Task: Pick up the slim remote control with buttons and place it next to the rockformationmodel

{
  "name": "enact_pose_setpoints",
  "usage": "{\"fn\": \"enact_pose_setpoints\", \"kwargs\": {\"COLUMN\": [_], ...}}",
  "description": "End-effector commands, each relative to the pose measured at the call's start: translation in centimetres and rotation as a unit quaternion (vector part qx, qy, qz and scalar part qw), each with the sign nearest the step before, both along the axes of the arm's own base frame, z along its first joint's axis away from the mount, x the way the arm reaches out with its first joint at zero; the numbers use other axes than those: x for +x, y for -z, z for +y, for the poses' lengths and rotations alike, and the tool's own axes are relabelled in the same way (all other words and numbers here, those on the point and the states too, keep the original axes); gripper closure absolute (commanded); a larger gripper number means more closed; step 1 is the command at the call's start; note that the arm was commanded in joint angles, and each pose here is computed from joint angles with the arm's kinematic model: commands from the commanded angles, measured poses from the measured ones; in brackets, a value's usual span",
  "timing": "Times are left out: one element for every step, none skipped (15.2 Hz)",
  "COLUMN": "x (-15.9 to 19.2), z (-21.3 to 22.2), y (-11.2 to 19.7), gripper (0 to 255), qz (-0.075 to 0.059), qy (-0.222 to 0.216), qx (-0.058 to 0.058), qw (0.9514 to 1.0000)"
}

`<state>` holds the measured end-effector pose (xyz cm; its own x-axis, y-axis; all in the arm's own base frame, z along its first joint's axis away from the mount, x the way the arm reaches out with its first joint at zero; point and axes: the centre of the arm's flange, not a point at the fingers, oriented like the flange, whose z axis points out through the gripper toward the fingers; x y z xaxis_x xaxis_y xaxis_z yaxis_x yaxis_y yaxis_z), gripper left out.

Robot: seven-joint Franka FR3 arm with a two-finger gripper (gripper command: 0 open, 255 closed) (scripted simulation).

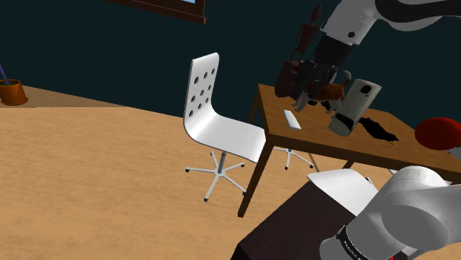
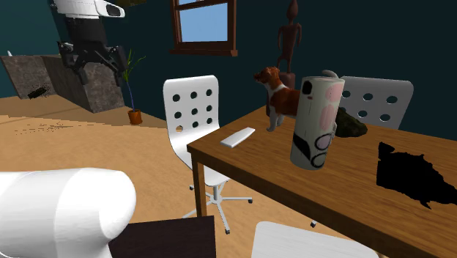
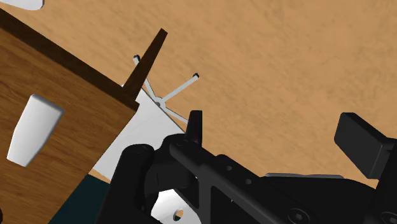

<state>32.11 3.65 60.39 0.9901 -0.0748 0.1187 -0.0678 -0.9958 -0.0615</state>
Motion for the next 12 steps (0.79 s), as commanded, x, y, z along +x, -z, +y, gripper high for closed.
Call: {"fn": "enact_pose_setpoints", "kwargs": {"x": [0.0,0.9,1.8,2.6,3.4,4.3,5.1,5.9,6.6,7.4,8.1,8.8], "z": [0.0,-0.8,-1.7,-2.5,-3.4,-4.2,-5.1,-6.0,-7.0,-7.9,-8.8,-9.8], "y": [0.0,0.5,1.1,1.6,2.2,2.7,3.3,3.8,4.4,4.9,5.5,6.1], "gripper": [0,0,0,0,0,0,0,0,0,0,0,0], "qz": [0.000,0.002,0.004,0.005,0.007,0.009,0.011,0.013,0.014,0.016,0.018,0.020], "qy": [0.000,0.009,0.017,0.026,0.034,0.043,0.051,0.060,0.068,0.077,0.085,0.094], "qx": [0.000,0.000,0.000,0.000,-0.001,-0.001,-0.001,-0.001,-0.001,-0.001,-0.001,-0.002], "qw": [1.0000,1.0000,0.9998,0.9997,0.9994,0.9991,0.9986,0.9981,0.9976,0.9969,0.9962,0.9954]}}
